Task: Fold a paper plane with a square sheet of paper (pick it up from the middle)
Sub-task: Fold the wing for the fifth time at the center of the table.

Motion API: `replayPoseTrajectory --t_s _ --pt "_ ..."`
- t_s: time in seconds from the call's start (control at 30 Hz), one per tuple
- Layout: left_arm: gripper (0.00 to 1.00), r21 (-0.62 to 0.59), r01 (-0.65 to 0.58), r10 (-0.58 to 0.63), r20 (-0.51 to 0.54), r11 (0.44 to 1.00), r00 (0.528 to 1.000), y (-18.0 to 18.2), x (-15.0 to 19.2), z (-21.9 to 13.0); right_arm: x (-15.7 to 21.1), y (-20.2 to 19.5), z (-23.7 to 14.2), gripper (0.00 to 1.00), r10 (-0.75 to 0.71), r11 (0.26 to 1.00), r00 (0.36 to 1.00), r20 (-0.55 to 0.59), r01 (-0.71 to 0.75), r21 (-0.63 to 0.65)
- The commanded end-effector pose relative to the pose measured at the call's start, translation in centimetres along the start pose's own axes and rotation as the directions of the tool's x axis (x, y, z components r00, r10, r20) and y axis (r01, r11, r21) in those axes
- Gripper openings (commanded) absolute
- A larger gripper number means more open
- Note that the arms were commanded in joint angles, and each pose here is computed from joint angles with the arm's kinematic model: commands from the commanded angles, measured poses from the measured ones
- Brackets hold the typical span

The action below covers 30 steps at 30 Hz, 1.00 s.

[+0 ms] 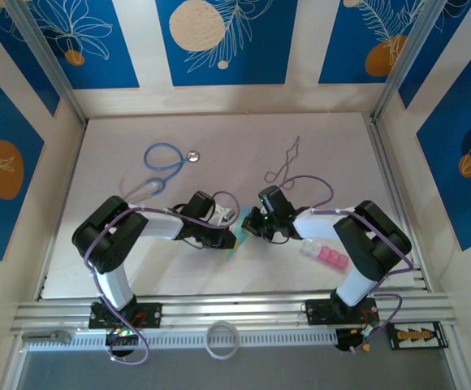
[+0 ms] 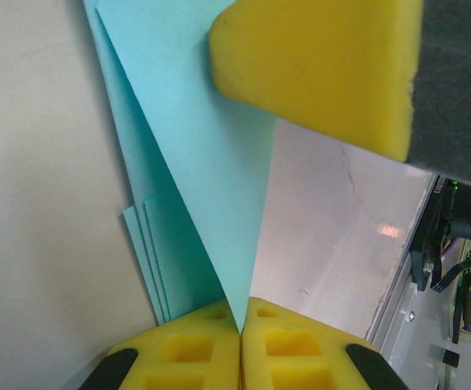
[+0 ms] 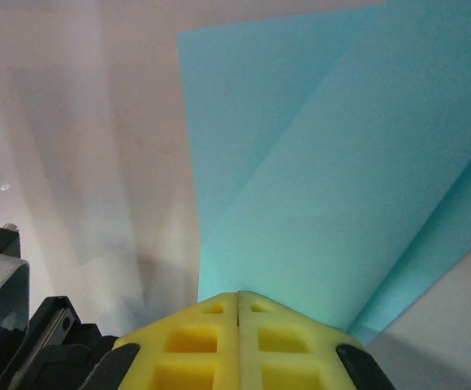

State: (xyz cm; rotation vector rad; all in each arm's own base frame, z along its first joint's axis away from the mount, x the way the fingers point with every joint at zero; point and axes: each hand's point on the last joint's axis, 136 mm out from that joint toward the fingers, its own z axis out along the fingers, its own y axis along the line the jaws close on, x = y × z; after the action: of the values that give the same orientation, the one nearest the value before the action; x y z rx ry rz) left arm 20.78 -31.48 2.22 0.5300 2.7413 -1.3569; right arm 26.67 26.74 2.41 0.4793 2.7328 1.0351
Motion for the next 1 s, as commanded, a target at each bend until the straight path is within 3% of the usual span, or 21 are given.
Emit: replayPoseTrajectory --t_s 0.0,0.2,0.33,0.73,0.8,0.97 --pt "0.09 0.005 0.018 -0.018 -0.021 1.000 1.000 0.6 0.9 -0.1 -0.5 -0.6 0.4 0.04 0.021 0.999 1.000 0.011 -0.021 0.029" --pt "0.12 0.009 0.017 -0.016 -0.015 1.000 1.000 0.5 1.1 -0.3 -0.5 -1.3 0.8 0.03 0.036 0.998 0.999 0.009 -0.036 0.043" --pt "0.01 0.008 0.021 -0.021 -0.016 1.000 1.000 0.7 1.3 -0.4 -0.5 -1.3 0.9 0.03 0.036 0.998 0.999 0.005 -0.037 0.044" --pt "0.00 -0.057 0.138 -0.139 -0.020 0.989 0.990 3.0 1.9 -0.6 -0.9 0.9 -1.6 0.07 -0.061 0.997 0.997 0.054 0.064 -0.043" --pt "0.00 -0.046 0.157 -0.158 -0.012 0.986 0.987 3.1 1.8 -0.8 -0.3 2.0 -1.8 0.07 -0.111 0.988 0.994 0.021 0.113 -0.106" --pt "0.00 -0.033 0.174 -0.175 -0.009 0.984 0.985 3.2 1.6 -0.8 0.9 2.0 -0.9 0.06 -0.126 0.985 0.991 -0.053 0.119 -0.123"
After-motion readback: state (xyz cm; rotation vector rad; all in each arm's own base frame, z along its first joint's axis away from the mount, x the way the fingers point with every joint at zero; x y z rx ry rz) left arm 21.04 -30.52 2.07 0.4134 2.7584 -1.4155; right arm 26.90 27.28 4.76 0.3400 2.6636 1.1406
